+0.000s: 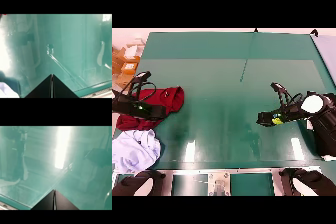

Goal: Fold the shirts.

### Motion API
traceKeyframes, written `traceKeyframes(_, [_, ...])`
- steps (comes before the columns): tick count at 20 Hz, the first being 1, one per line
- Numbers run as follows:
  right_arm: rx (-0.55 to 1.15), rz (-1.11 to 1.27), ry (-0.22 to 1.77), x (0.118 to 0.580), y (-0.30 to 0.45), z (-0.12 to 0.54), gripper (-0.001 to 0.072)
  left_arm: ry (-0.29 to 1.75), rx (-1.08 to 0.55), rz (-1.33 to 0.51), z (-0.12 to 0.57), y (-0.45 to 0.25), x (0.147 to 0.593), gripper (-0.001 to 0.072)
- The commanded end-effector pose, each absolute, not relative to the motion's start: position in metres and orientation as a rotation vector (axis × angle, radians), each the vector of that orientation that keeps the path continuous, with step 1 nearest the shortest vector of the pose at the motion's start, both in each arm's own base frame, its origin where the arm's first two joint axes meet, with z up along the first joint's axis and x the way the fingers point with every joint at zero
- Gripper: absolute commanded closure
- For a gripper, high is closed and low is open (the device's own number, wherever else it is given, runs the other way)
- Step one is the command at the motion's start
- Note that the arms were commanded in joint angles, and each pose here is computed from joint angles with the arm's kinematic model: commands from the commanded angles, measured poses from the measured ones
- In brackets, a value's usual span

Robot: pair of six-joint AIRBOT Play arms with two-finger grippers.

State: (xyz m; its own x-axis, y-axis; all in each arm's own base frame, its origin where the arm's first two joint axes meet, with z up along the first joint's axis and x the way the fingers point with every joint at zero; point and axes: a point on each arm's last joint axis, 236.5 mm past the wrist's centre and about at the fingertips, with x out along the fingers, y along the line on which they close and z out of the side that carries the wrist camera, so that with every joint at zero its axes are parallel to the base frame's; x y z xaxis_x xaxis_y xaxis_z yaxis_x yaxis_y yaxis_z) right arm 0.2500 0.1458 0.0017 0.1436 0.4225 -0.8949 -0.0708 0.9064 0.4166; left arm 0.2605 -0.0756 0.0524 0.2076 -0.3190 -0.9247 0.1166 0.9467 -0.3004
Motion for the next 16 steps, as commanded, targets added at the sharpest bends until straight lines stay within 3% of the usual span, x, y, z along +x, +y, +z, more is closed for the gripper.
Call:
traceKeyframes(1, [0.304,0.364,1.387,0.2497,0.1459,0.0018,0.0695,1.328,-0.178,-0.306,0.0526,-0.0756,0.2606,0.0682])
traceKeyframes(16, [0.305,0.364,1.386,0.2499,0.1459,0.0018,0.0695,1.294,-0.185,-0.302,0.0548,-0.0762,0.2685,0.0682])
